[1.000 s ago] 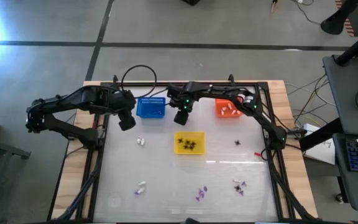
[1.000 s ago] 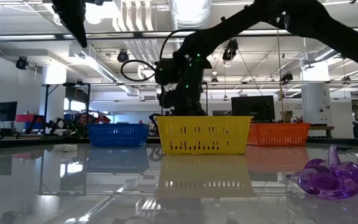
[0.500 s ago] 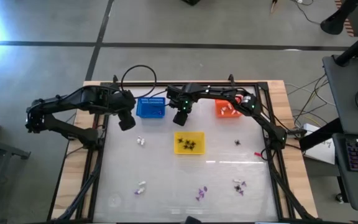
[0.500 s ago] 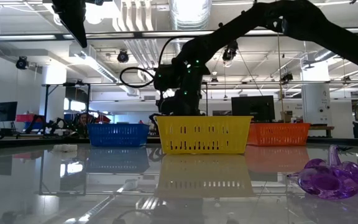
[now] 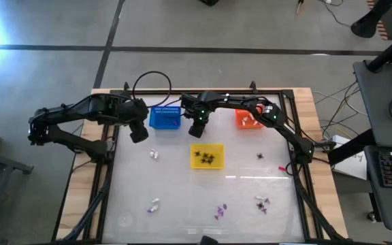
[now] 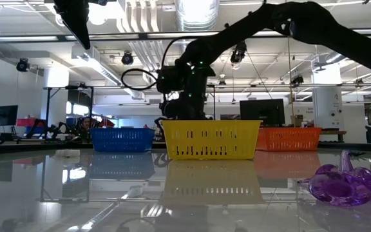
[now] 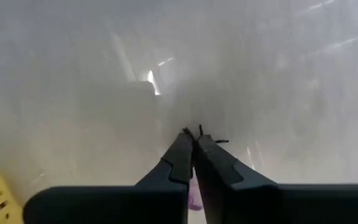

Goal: Sort Halloween decoration
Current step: Put the black spider toy into the yellow bin

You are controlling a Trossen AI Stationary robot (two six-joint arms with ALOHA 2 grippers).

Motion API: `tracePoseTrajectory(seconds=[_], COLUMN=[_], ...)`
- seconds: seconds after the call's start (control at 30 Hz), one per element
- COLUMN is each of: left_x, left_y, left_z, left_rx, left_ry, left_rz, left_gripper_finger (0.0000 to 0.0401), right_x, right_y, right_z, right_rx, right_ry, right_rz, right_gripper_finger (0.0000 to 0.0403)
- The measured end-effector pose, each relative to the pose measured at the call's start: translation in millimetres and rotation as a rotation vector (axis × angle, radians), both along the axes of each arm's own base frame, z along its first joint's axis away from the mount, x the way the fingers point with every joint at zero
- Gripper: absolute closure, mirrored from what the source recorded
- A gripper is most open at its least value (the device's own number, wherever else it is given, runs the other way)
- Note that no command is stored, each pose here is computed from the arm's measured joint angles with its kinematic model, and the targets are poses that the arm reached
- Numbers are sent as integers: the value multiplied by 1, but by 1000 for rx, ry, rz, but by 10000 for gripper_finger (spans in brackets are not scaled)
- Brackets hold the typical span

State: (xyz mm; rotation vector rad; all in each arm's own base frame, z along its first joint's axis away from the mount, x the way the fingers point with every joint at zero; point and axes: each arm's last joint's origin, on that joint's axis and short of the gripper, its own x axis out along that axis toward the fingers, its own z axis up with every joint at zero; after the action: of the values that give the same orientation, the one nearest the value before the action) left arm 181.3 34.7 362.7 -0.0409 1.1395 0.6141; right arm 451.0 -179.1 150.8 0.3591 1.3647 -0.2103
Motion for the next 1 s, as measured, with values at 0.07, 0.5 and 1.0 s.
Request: tracePoseTrajectory(seconds=[0.07, 0.5, 1.0], left_x=[0, -3, -13], left_y=[0, 0, -2], left_z=[0, -1, 2], left_rx=[0, -3, 15], left_ry=[0, 30, 74], left_rz=[0, -3, -68], left_gripper_finger=[289, 289, 289], right_x=[2, 1, 12], right_y=[-2, 17, 72], right_z=[6, 57, 74], right_rx=[-22, 11, 26], right_ry=[-7, 54, 59], right_rz=[4, 79, 126], right_gripper_finger=[394, 395, 395])
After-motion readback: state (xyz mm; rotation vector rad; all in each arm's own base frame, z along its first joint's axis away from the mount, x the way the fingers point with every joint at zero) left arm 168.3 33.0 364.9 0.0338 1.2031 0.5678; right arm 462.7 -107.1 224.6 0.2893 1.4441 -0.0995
